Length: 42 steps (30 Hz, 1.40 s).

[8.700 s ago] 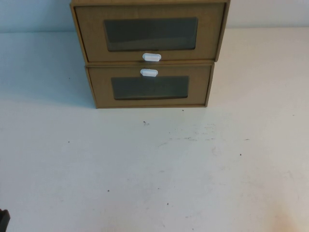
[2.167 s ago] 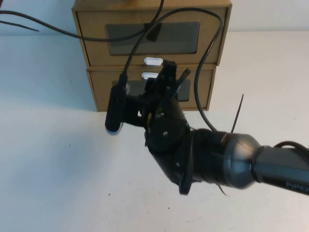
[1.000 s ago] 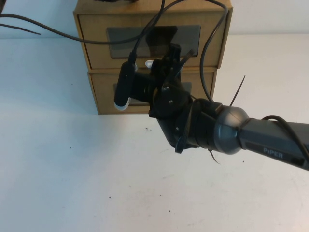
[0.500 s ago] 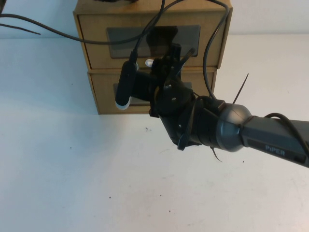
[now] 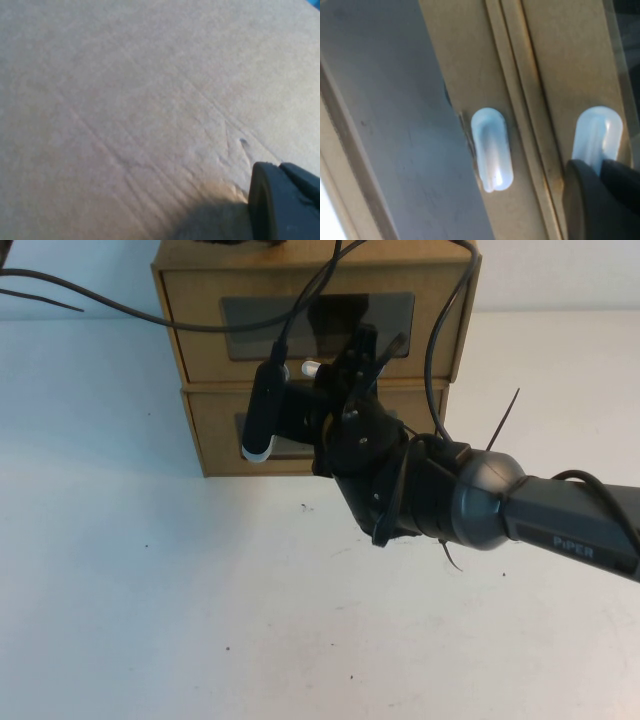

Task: Open the shoe box
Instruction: 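Pull the top drawer of the cardboard box fully open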

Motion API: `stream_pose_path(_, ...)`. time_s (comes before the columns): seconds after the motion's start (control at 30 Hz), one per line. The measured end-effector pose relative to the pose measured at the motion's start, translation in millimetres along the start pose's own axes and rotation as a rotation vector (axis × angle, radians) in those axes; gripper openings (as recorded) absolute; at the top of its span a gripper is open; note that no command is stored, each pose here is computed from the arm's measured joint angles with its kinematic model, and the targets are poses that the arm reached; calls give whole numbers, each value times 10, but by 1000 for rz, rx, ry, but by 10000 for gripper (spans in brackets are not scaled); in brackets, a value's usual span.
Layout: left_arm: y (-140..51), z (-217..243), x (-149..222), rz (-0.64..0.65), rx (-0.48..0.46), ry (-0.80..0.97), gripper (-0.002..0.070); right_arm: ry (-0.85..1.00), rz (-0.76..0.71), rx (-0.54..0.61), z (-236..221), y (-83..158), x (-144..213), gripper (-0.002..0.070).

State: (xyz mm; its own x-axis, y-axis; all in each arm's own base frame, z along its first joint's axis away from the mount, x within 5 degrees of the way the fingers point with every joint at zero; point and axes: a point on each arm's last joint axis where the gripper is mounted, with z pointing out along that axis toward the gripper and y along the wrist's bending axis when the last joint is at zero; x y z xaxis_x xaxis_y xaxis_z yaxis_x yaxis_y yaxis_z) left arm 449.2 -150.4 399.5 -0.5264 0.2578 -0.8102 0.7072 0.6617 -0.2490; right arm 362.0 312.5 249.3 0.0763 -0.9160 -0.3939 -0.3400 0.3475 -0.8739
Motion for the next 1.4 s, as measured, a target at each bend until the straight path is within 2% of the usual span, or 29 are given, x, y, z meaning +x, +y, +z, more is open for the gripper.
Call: stream_pose_path(1.4,1,0,1,-93,-1,1,-4,-3,4,-14,-17,26,-4,12)
